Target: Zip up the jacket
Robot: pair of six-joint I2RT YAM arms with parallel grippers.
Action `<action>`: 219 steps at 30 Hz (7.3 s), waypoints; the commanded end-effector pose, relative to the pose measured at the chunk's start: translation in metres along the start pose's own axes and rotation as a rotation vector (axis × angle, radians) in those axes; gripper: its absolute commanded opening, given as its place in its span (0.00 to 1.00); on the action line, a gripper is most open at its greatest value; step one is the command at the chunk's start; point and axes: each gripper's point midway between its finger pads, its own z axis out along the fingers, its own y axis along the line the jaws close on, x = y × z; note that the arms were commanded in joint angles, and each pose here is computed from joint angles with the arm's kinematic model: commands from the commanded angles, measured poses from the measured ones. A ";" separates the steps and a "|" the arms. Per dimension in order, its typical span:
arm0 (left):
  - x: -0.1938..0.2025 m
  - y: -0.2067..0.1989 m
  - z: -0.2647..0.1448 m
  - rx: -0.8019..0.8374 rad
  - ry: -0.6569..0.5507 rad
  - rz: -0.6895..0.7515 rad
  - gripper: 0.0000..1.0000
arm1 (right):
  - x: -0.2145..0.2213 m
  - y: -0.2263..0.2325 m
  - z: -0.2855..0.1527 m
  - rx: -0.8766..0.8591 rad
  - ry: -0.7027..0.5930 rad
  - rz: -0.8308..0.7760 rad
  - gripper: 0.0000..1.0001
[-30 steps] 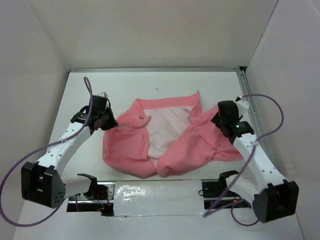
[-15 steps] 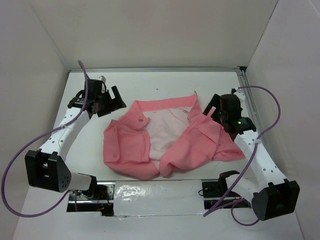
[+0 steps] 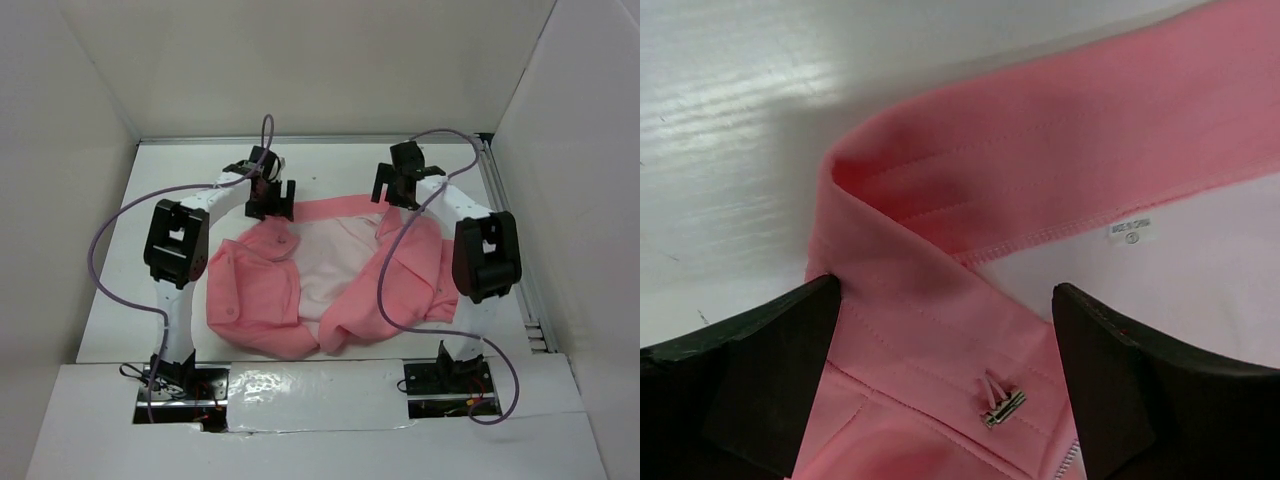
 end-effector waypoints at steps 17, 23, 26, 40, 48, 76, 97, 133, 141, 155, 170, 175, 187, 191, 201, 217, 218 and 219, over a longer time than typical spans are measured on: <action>-0.076 -0.032 -0.090 0.033 -0.293 0.064 0.00 | -0.064 0.001 -0.048 0.072 -0.186 0.030 0.00; -0.112 -0.085 -0.302 0.119 -0.823 0.117 0.00 | -0.134 0.000 -0.254 -0.002 -0.682 0.136 0.00; -0.106 -0.106 -0.407 0.207 -1.039 0.116 0.00 | -0.145 -0.005 -0.354 -0.066 -0.903 0.185 0.00; 0.012 -0.152 -0.748 0.936 -1.540 0.374 0.00 | -0.166 -0.055 -0.641 -0.664 -1.294 0.208 0.00; 0.000 -0.154 -0.741 0.919 -1.539 0.329 0.00 | -0.172 -0.058 -0.628 -0.578 -1.273 0.250 0.00; -0.186 -0.058 -0.153 0.212 -0.582 -0.127 0.99 | -0.161 0.078 -0.083 -0.125 -0.372 0.089 1.00; 0.182 -0.114 -0.095 0.312 0.092 -0.104 0.99 | 0.157 0.015 -0.087 -0.088 0.124 0.215 0.95; 0.094 -0.033 -0.170 0.227 -0.255 -0.226 0.99 | 0.041 0.011 -0.151 -0.170 -0.246 0.175 0.86; 0.083 -0.052 -0.136 0.199 -0.173 -0.204 0.99 | 0.052 0.046 -0.113 -0.131 -0.145 0.017 0.84; 0.115 -0.077 -0.033 0.049 0.151 -0.064 0.90 | 0.061 0.073 -0.020 0.039 0.035 -0.068 0.77; 0.106 -0.090 -0.054 0.026 0.104 -0.035 0.00 | 0.093 0.056 -0.011 0.027 0.088 -0.010 0.77; 0.063 -0.098 -0.101 0.054 -0.048 -0.001 0.00 | 0.094 0.053 -0.015 0.023 0.079 0.006 0.77; 0.116 -0.167 -0.218 0.374 -0.132 0.095 0.02 | 0.085 0.071 -0.017 -0.050 0.061 0.058 0.77; 0.226 -0.175 -0.190 0.397 0.114 0.116 0.01 | 0.078 0.073 -0.015 -0.053 0.061 0.082 0.77; 0.322 -0.179 -0.146 0.209 0.393 0.096 0.64 | 0.064 0.072 -0.036 -0.069 0.023 0.086 0.78; 0.252 -0.174 -0.139 0.369 0.169 0.097 0.99 | 0.146 0.060 -0.077 -0.204 0.145 0.076 0.82; 0.250 -0.176 -0.128 0.374 0.174 0.096 0.99 | 0.149 0.062 -0.073 -0.220 0.150 0.072 0.86; 0.247 -0.173 -0.121 0.369 0.173 0.099 0.99 | 0.153 0.063 -0.069 -0.218 0.167 0.069 0.90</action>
